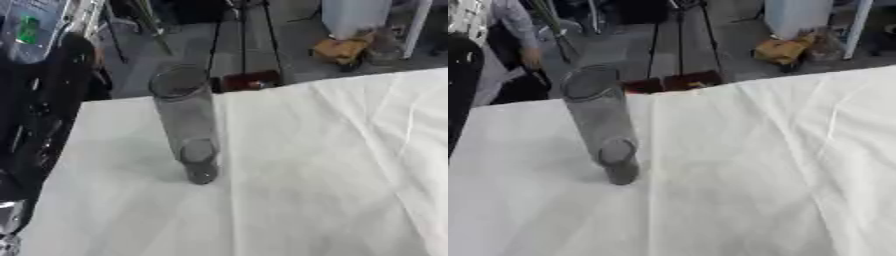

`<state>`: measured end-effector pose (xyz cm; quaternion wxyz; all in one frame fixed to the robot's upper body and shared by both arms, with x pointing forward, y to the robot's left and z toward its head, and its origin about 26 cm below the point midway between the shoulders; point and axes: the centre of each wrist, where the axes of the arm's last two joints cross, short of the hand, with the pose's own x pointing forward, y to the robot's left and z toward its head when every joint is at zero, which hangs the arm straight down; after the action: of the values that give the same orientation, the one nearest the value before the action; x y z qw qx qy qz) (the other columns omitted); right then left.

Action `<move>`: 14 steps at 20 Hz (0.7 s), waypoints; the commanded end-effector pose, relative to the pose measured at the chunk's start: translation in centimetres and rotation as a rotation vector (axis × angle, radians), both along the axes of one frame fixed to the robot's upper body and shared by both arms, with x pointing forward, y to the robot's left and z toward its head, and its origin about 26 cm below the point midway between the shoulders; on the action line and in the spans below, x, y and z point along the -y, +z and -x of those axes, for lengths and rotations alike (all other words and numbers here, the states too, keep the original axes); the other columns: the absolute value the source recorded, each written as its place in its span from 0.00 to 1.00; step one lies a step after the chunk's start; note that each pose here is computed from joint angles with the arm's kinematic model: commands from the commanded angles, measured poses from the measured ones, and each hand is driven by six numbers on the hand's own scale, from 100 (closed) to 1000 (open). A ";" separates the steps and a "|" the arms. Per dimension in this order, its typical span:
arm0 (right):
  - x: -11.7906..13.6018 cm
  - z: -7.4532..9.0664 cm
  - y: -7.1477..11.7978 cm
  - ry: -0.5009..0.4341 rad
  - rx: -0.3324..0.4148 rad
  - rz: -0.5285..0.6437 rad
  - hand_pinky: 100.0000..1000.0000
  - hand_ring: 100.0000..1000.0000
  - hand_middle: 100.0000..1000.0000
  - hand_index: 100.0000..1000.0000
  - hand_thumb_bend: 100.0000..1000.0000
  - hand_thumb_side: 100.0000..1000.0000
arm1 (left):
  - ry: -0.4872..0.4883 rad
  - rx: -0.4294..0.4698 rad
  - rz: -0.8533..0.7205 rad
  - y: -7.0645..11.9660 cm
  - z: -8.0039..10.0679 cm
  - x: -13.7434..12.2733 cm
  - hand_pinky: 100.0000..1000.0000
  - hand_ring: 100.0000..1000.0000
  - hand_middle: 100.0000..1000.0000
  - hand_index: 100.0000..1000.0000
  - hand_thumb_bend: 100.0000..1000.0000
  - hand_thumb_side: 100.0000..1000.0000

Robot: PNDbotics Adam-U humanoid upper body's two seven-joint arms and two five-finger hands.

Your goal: Arrange flowers into the vase.

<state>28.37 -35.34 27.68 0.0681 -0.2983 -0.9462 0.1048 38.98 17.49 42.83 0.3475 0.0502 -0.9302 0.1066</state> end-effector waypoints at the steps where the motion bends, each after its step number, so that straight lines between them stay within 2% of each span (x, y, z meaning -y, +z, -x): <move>1: -0.2 0.3 1.0 0.012 0.029 0.013 0.88 1.00 0.81 0.89 0.00 1.00 | 0.012 0.027 -0.011 0.8 0.5 -0.2 0.00 0.00 0.00 0.00 0.00 0.83; 14: -0.2 0.3 0.8 0.013 0.025 -0.009 0.88 1.00 0.81 0.89 0.00 1.00 | 0.016 -0.071 -0.006 -0.9 -0.6 0.4 0.00 0.00 0.00 0.00 0.00 0.83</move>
<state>28.43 -35.24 27.60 0.0710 -0.2943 -0.9482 0.0958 39.94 16.94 41.10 0.3890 0.0603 -0.9134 0.1039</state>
